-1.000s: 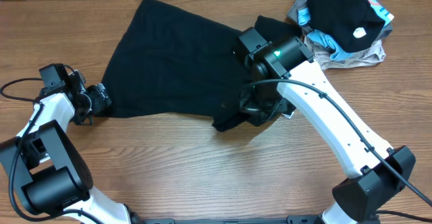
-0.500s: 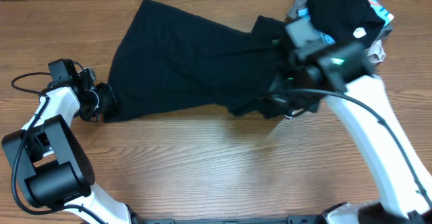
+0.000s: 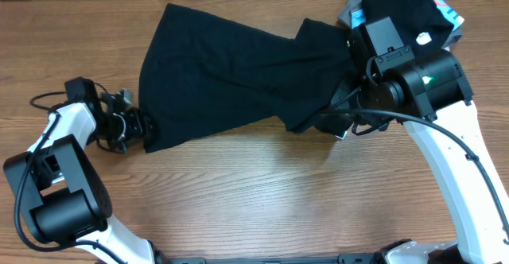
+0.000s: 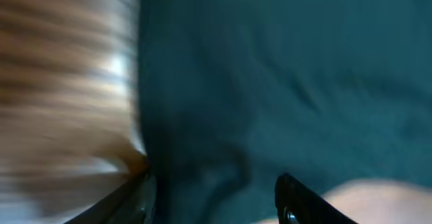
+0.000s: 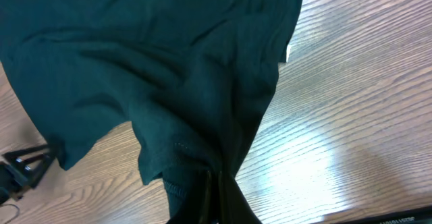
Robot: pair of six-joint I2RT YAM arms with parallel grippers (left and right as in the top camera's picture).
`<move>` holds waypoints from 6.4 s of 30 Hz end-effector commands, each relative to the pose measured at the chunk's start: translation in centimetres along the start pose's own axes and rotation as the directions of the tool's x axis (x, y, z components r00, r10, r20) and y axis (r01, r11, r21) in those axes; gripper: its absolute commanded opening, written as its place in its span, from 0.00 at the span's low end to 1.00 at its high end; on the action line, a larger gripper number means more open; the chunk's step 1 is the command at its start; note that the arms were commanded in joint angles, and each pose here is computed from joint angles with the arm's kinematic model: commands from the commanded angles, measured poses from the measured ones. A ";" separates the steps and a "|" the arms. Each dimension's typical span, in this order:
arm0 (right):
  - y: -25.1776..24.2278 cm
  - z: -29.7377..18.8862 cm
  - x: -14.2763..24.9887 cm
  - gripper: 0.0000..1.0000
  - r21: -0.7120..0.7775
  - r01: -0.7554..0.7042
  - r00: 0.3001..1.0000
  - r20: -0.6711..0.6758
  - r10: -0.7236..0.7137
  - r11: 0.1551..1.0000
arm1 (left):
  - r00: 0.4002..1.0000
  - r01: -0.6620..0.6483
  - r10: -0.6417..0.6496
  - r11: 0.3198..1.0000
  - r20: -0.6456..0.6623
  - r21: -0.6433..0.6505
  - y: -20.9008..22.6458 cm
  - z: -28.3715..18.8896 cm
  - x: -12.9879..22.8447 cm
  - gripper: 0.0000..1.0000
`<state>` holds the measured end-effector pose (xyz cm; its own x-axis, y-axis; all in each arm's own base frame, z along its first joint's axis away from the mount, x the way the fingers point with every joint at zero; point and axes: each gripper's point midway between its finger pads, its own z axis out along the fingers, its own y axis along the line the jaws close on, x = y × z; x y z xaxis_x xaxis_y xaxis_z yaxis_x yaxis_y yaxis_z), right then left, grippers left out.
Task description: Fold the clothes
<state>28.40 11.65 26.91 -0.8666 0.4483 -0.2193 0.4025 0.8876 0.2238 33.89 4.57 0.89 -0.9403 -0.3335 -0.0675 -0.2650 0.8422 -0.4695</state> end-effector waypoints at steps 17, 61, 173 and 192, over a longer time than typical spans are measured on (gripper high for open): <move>0.4 -0.2 -0.8 0.04 -0.018 0.019 0.999 0.039 -0.018 1.000 | 0.967 -0.174 0.124 0.959 -0.223 -0.224 1.3 3.6 5.2 0.04; 3.9 -12.8 -9.8 0.04 -0.123 0.491 0.689 0.660 -0.298 0.862 | 0.504 -0.120 0.261 0.965 0.823 -0.232 -13.5 -37.5 -5.5 0.04; -8.2 -0.9 1.4 0.04 -0.023 0.174 0.980 -0.096 -0.175 0.984 | 0.976 0.064 -0.010 0.968 0.218 -0.243 -6.1 -23.3 8.3 0.05; -5.4 10.0 -1.7 0.04 -0.120 0.261 0.958 -0.087 -0.272 0.958 | 0.872 0.464 -0.355 0.820 0.339 -0.336 3.3 -13.5 8.6 0.04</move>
<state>29.54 6.89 18.08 -0.9557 0.2153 -0.2005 0.1568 0.9494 0.2722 22.27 8.33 10.71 -0.7337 -0.6644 -0.1423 -0.6415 0.7464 -0.1771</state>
